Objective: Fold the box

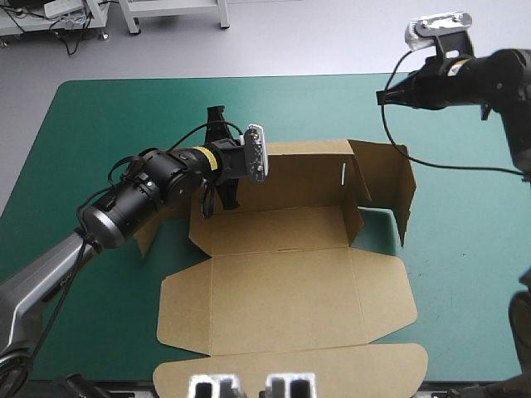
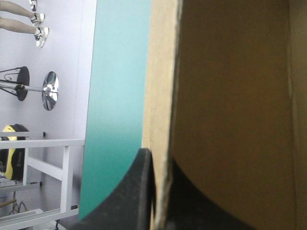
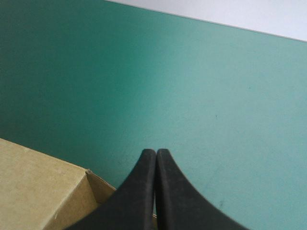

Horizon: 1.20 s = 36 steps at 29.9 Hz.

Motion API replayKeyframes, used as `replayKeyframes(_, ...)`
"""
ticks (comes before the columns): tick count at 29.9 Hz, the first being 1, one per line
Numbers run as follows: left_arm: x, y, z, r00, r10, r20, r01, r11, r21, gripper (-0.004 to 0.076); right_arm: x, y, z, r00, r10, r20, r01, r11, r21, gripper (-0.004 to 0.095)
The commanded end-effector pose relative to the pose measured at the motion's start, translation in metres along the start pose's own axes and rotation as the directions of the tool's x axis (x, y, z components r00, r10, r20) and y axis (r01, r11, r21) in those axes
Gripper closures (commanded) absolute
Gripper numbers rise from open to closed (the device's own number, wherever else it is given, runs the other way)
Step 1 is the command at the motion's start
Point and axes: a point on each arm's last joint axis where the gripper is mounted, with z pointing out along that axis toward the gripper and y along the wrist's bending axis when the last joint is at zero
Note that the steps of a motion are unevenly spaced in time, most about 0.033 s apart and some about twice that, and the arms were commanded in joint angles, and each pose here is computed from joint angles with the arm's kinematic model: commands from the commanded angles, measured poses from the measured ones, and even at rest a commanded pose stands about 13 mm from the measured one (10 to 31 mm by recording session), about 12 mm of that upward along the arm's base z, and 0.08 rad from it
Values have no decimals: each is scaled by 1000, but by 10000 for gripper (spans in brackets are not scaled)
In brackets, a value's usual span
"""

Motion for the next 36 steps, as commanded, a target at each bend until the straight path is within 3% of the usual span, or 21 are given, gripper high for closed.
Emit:
replayKeyframes(1,-5,6,-12,998,-14,53,18,997,-72,734,-21,0,11,1000,2,-7,-2,998,-63,928)
replayKeyframes(7,1,0,-6,999,33,22,-31,995,-91,734,-27,-4,60,996,80,-48,-86,986,-144,928)
replayKeyframes(15,10,-9,2,997,72,-3,-72,990,-120,734,-15,-11,96,984,92,-154,-113,985,-132,928)
replayKeyframes(20,11,-12,3,996,87,-2,-87,989,-123,734,-11,-17,100,981,85,-177,-101,992,-79,928)
replayKeyframes(30,12,-12,3,993,114,-15,-115,985,-127,734,26,-15,126,936,104,-337,-147,983,-107,928)
replayKeyframes(36,15,-14,4,992,114,-44,-118,988,-96,734,39,-10,109,928,80,-363,-130,985,-115,928)
